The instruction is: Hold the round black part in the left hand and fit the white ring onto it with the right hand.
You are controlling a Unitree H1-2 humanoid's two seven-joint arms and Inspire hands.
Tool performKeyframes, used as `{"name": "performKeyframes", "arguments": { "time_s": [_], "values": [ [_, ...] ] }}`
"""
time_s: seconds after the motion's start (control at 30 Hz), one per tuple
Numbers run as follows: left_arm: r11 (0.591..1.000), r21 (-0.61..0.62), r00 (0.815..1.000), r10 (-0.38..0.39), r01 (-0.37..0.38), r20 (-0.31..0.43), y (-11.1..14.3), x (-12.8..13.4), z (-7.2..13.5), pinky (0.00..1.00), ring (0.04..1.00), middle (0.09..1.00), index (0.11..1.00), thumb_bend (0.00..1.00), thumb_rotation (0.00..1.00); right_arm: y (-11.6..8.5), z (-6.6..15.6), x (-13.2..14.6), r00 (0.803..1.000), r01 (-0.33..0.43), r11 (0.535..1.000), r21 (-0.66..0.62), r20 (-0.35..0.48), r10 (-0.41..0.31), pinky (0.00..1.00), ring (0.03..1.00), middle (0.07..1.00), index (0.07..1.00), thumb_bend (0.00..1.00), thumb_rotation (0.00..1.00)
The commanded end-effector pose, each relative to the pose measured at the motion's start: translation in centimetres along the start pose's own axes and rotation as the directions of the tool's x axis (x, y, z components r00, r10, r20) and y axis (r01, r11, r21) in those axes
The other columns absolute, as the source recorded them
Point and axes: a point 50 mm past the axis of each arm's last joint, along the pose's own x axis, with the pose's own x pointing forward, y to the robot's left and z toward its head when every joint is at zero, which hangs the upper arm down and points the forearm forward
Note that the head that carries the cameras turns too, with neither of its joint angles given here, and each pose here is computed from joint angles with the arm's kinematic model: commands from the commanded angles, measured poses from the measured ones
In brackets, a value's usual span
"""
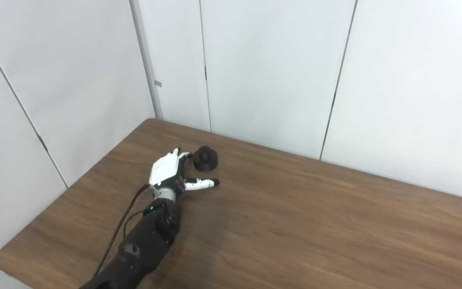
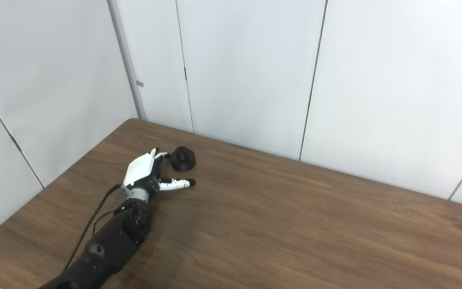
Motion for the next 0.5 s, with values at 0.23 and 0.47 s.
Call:
{"name": "performKeyframes", "arguments": {
  "time_s": [0.23, 0.47],
  "values": [
    [1.000, 0.025, 0.996, -0.010, 0.008, 0.084, -1.4, 1.3, 1.2, 1.00, 1.000, 1.000, 0.765, 1.00, 0.19, -1.3, 1.4, -1.0, 0.999, 0.007, 1.000, -0.023, 0.039, -0.006, 1.00, 1.000, 1.000, 0.985, 0.63, 0.65],
    [0.998, 0.044, 0.996, 0.036, -0.040, 0.078, -2.3, 1.2, 1.0, 1.00, 1.000, 1.000, 0.708, 0.94, 0.08, -1.6, 1.5, -1.5, 0.999, 0.014, 1.000, -0.027, 0.031, -0.013, 1.00, 1.000, 1.000, 0.980, 0.64, 0.65]
  ]
}}
